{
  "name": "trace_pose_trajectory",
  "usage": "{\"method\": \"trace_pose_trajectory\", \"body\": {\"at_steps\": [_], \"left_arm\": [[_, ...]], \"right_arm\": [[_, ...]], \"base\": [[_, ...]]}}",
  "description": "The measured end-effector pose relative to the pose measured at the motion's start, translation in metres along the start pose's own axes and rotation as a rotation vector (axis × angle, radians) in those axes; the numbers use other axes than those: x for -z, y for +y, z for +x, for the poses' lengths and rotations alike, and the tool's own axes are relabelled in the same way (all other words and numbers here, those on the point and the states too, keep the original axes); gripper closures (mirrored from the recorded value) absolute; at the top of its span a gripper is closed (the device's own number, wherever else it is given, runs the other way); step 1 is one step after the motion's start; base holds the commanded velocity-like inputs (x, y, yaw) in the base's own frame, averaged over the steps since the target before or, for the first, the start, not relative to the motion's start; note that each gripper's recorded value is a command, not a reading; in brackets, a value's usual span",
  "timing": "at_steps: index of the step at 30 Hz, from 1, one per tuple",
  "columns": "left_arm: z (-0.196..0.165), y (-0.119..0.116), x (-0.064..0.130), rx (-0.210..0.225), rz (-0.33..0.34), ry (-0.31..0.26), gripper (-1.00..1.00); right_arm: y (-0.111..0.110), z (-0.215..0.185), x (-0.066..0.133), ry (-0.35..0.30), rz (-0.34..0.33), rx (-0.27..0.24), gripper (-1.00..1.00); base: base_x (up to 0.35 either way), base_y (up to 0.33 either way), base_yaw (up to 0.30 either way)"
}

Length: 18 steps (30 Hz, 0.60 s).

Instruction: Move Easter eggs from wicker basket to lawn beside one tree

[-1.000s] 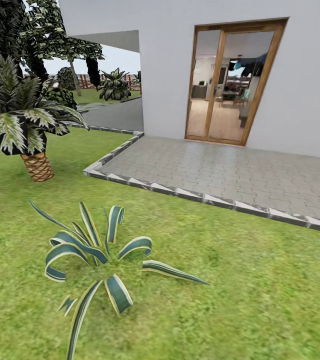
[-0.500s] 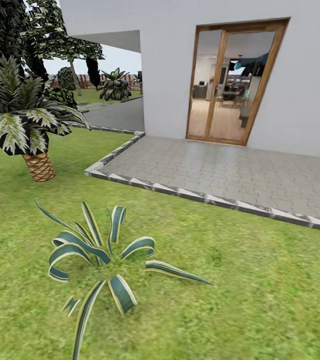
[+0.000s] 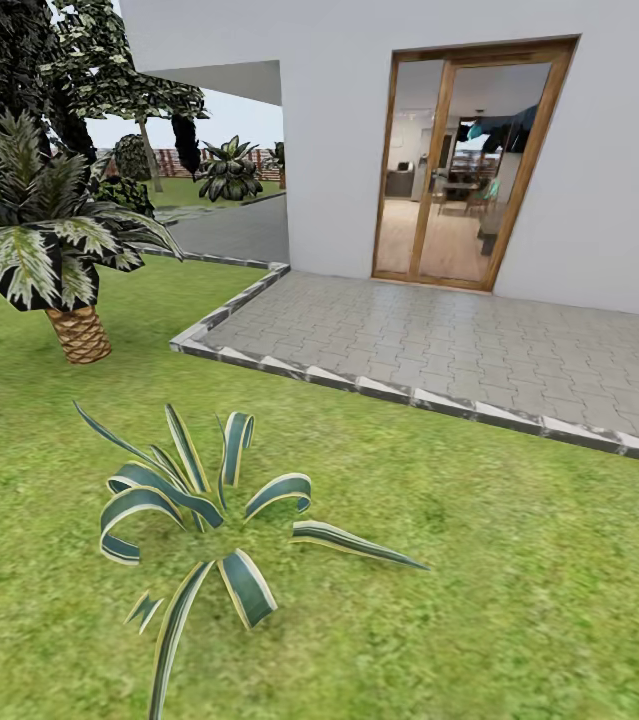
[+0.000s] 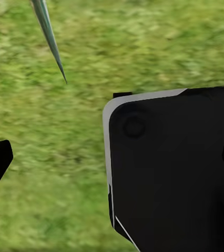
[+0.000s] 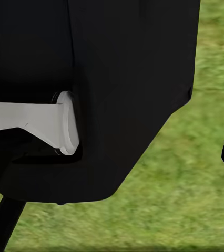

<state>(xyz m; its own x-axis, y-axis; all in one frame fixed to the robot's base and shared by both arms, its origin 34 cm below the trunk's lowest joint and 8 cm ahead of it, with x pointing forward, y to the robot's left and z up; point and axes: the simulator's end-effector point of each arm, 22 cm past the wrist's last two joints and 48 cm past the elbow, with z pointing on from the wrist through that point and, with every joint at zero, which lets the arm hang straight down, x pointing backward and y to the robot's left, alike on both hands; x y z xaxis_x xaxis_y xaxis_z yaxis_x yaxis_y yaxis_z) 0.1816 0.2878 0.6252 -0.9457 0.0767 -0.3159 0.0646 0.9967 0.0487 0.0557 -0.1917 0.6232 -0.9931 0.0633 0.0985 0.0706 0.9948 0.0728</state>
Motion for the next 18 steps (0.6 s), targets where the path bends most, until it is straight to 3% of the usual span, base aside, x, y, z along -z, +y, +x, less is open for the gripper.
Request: {"method": "trace_pose_trajectory", "body": {"at_steps": [12, 18], "left_arm": [[0.0000, 0.0000, 0.0000, 0.000, 0.000, 0.000, -1.00], [0.0000, 0.0001, 0.0000, 0.000, 0.000, 0.000, -1.00]], "right_arm": [[-0.0001, -0.0006, 0.0000, -0.001, 0.000, -0.001, -1.00], [-0.0001, -0.0007, 0.0000, -0.001, 0.000, -0.001, -1.00]], "base": [[0.000, 0.001, 0.000], [0.000, 0.100, 0.000]]}}
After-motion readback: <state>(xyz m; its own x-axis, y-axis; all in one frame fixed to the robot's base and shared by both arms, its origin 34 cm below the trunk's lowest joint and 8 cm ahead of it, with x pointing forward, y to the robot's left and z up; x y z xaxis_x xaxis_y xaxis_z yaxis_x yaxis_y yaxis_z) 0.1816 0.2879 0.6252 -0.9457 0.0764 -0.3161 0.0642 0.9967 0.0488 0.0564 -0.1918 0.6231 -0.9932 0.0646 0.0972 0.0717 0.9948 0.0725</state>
